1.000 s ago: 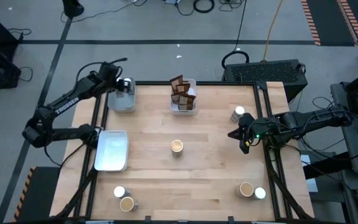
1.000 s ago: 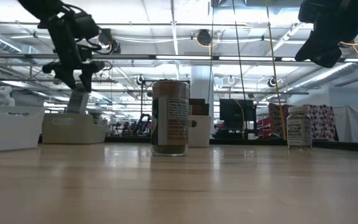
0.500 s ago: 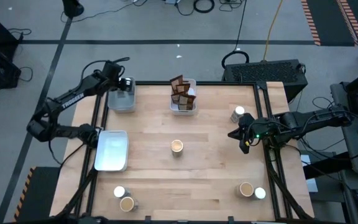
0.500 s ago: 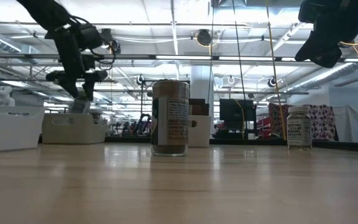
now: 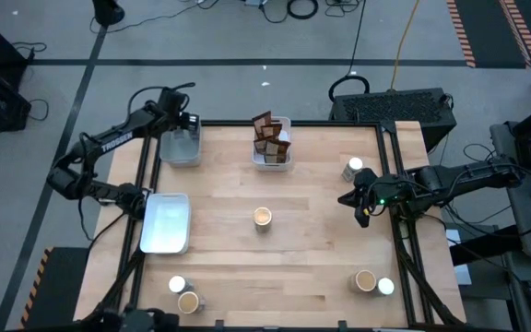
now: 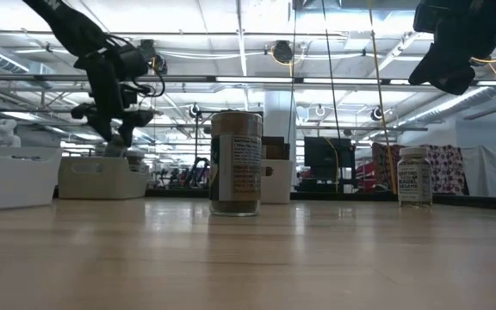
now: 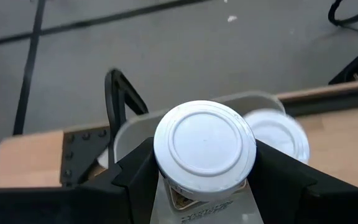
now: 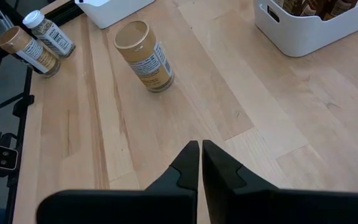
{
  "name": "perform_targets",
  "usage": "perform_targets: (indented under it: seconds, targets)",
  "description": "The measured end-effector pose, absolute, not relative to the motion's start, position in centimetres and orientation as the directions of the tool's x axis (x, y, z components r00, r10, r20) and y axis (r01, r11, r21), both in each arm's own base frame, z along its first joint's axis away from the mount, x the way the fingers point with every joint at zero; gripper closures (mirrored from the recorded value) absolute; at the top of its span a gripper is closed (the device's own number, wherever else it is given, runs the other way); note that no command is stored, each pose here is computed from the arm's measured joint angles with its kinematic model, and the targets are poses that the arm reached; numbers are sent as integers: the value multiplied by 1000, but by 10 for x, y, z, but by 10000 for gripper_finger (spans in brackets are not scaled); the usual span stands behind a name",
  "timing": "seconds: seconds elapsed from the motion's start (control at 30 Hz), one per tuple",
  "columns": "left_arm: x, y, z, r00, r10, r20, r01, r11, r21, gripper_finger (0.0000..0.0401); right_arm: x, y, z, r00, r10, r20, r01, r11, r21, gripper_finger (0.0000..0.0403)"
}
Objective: Sort spices by type
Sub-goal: Put the white seasoning bottle into the gray bin
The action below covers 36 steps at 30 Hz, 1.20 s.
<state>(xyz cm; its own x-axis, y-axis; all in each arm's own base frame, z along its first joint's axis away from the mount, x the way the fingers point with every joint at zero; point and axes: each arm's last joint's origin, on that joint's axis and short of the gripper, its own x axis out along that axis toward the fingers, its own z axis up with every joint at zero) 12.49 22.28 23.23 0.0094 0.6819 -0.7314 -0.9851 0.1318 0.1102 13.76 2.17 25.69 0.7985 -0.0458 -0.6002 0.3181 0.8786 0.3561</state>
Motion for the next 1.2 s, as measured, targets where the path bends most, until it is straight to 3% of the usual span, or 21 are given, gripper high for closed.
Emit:
perform_targets:
  seconds: [0.67, 0.93, 1.2]
  targets:
    - [127, 237, 220, 2, 677, -736, -985, 130, 116, 189, 138, 22, 257, 799, -46, -600, 315, 882, 351, 403]
    - [127, 237, 220, 0, 672, -740, -985, 129, 116, 136, 138, 22, 257, 799, -47, -600, 316, 881, 352, 403]
    - [127, 237, 219, 0, 669, -743, -984, 131, 117, 130, 138, 22, 257, 798, -46, -600, 316, 881, 352, 403]
